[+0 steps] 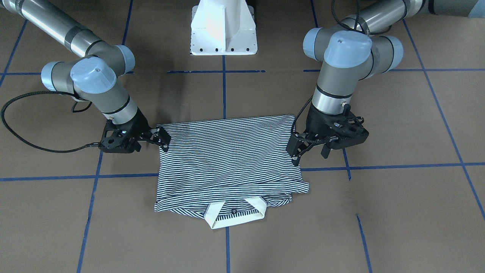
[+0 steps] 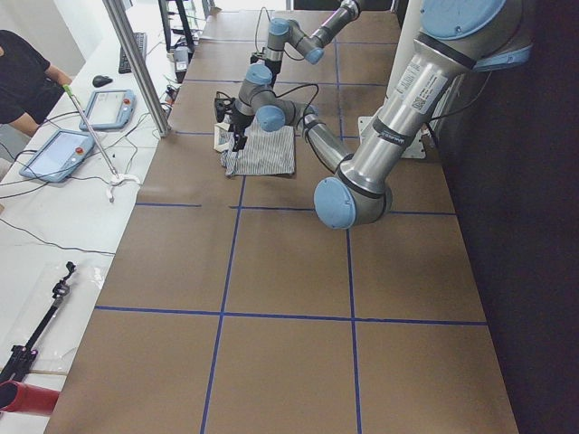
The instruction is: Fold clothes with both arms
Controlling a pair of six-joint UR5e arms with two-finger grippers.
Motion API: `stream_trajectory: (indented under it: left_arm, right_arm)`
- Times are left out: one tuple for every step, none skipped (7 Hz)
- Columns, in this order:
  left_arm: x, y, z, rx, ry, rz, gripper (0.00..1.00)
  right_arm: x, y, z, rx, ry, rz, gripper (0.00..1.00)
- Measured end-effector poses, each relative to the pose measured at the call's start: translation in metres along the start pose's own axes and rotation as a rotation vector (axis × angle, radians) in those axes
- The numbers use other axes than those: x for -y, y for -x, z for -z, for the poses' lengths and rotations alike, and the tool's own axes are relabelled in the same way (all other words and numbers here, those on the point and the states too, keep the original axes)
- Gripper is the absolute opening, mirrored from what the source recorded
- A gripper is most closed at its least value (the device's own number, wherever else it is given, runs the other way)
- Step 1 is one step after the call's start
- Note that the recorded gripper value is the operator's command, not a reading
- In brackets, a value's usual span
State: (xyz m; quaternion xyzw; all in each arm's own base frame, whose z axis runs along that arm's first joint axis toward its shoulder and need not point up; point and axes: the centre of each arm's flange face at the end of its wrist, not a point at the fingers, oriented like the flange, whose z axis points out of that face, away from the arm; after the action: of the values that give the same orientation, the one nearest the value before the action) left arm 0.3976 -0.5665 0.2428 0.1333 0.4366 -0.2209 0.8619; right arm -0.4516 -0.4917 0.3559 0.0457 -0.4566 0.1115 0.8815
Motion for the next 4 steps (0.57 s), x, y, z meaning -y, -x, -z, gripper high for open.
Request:
stream_trajectory:
  left_arm:
    - [-0.002,-0.002,0.008,-0.003,0.002,0.002,1.0]
    - [-0.003,-0.003,0.011,-0.004,0.003,0.002,1.0]
    - [-0.004,-0.003,0.012,-0.005,0.003,0.003,1.0]
    - [-0.004,-0.004,0.013,-0.007,0.003,0.004,1.0]
  right_arm:
    - [-0.026,0.005,0.002,-0.028,0.023,0.007,1.0]
    - [-0.046,0.012,-0.004,-0.052,0.038,0.021,1.0]
    - [-0.057,0.015,-0.013,-0.07,0.045,0.032,0.94]
    - [-0.062,0.016,-0.017,-0.08,0.048,0.036,0.76]
